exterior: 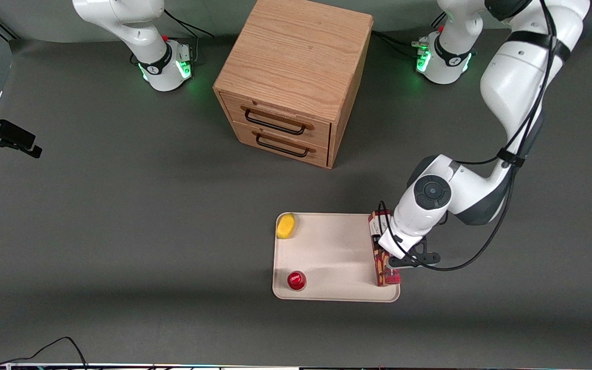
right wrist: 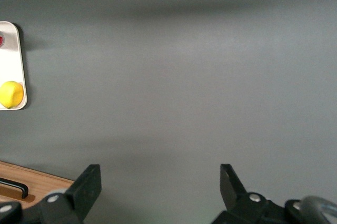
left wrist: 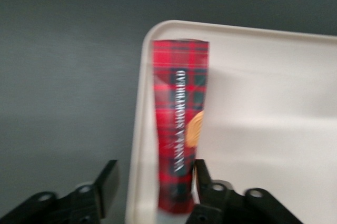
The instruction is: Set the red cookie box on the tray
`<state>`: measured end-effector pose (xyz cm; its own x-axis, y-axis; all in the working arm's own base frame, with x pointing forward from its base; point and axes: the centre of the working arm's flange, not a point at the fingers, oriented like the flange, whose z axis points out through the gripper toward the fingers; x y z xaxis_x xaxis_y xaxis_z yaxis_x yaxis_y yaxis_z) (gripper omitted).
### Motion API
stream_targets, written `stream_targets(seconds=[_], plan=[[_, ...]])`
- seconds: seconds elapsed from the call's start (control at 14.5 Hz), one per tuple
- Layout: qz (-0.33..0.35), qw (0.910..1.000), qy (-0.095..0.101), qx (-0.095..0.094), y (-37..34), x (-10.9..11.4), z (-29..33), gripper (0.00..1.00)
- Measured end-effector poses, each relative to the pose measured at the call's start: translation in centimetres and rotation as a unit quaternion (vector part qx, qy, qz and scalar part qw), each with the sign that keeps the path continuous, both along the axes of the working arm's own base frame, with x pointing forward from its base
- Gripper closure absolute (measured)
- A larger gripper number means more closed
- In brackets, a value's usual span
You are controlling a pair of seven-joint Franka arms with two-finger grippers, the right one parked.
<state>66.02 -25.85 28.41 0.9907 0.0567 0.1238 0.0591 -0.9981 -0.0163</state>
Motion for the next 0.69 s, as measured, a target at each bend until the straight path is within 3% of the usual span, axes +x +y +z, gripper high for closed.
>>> stream_targets(seconds=[0.07, 0.14, 0.21, 0.48, 0.69], plan=[[-0.013, 0.9997, 0.019, 0.01, 0.7, -0.1, 2.3, 0.18], [-0.028, 0.9988, 0.038, 0.011, 1.6, -0.3, 5.3, 0.06], [-0.041, 0.9977, 0.052, 0.008, 3.3, -0.5, 8.7, 0.0], [-0.081, 0.9917, 0.1, -0.001, 15.5, -3.5, 22.2, 0.0], [-0.095, 0.989, 0.113, -0.007, 22.9, -7.7, 27.4, 0.0]])
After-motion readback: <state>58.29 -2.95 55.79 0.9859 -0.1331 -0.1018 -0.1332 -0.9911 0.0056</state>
